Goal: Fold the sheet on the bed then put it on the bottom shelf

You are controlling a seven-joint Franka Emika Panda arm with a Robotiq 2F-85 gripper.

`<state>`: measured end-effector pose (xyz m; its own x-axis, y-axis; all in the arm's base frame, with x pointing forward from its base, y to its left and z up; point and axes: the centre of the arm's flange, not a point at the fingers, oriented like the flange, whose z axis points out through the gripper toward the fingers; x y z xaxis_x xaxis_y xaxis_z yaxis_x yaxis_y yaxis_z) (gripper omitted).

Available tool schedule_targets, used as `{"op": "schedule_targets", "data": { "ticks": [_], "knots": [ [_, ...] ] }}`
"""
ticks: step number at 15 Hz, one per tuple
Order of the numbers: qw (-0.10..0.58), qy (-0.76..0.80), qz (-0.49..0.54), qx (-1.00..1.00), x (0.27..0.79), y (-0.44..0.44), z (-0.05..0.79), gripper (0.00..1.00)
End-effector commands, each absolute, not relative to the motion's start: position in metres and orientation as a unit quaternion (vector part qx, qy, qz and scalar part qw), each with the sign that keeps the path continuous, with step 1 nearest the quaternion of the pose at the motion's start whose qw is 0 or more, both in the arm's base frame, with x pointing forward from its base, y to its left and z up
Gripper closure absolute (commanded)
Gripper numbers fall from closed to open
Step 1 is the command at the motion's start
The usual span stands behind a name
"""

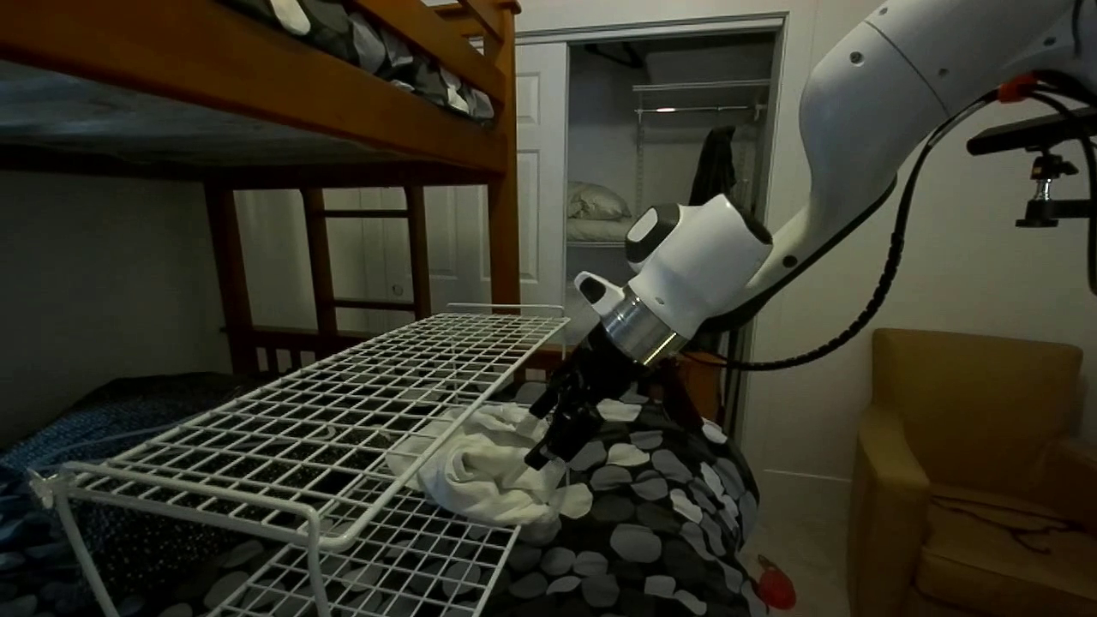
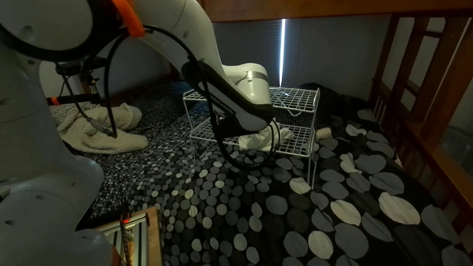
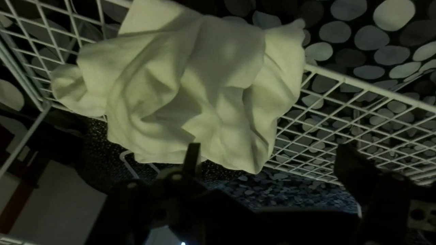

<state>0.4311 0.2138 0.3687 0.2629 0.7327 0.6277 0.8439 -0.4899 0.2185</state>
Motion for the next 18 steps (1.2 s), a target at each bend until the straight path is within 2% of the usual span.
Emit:
{"op": "schedule_targets", "data": {
  "ticks": [1, 12, 18],
  "knots": [
    [0.045, -0.445, -0.351, -0.822, 0.41, 0.206, 0.384, 0.0],
    [0.019, -0.445, -0.333, -0.831, 0.356, 0.183, 0.421, 0.0],
    [0.043, -0.417, -0.333, -0.845, 0.34, 0.177, 0.452, 0.0]
  ]
}}
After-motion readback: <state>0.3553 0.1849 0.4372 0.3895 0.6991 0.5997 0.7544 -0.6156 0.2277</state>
